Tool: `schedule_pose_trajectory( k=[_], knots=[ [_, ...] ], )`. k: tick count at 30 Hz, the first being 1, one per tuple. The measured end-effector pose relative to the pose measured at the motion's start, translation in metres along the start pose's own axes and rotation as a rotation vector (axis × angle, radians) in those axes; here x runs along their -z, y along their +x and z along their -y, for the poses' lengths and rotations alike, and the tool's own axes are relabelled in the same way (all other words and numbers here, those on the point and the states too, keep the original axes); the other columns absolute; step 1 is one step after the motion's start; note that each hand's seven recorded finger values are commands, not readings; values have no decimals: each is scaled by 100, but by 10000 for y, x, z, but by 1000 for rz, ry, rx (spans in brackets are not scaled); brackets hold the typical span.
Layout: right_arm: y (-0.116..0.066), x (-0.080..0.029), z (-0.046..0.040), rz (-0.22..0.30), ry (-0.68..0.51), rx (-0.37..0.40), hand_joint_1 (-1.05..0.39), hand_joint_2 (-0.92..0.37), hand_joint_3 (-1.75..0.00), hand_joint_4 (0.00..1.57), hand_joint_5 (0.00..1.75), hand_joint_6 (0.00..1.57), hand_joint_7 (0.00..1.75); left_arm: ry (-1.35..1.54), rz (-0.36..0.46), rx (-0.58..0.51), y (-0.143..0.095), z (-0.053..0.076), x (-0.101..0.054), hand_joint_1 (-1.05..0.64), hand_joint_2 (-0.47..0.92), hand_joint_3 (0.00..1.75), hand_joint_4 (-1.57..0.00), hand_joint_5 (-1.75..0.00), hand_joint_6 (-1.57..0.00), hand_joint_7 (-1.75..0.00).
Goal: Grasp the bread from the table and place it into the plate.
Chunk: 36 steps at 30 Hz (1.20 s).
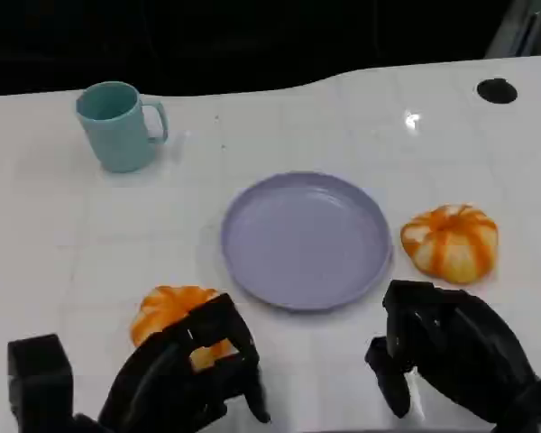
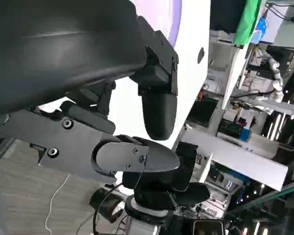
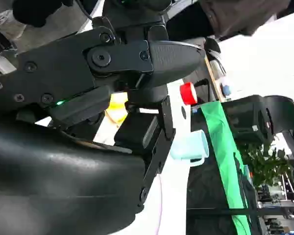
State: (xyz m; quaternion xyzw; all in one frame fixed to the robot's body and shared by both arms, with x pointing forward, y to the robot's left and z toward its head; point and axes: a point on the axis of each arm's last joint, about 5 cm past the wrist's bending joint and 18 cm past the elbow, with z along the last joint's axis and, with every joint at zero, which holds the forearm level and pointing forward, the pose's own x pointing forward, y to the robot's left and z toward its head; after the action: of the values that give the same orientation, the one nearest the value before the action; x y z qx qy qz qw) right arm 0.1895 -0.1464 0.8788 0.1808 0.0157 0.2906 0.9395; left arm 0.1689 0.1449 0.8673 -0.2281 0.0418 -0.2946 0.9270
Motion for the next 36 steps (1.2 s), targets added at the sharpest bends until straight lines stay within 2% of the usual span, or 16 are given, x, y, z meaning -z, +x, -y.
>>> schedule_pose_trajectory(
  k=[11,21,36],
  knots=[
    [11,23,34,-12,9,-5,-93,-92,-35,121,162,102,148,11,6,3,27,-8,-18,-57,92,31,-70,-175,-46,-175],
    [11,23,34,-11,5,-4,-94,-92,-37,121,164,102,150,17,18,-2,22,-17,-11,-54,92,35,-67,-175,-44,-175],
    [11,24,35,-10,4,-7,-93,-92,-37,120,164,102,150,12,18,-12,15,-35,-1,-57,92,32,-69,-175,-45,-175]
  ],
)
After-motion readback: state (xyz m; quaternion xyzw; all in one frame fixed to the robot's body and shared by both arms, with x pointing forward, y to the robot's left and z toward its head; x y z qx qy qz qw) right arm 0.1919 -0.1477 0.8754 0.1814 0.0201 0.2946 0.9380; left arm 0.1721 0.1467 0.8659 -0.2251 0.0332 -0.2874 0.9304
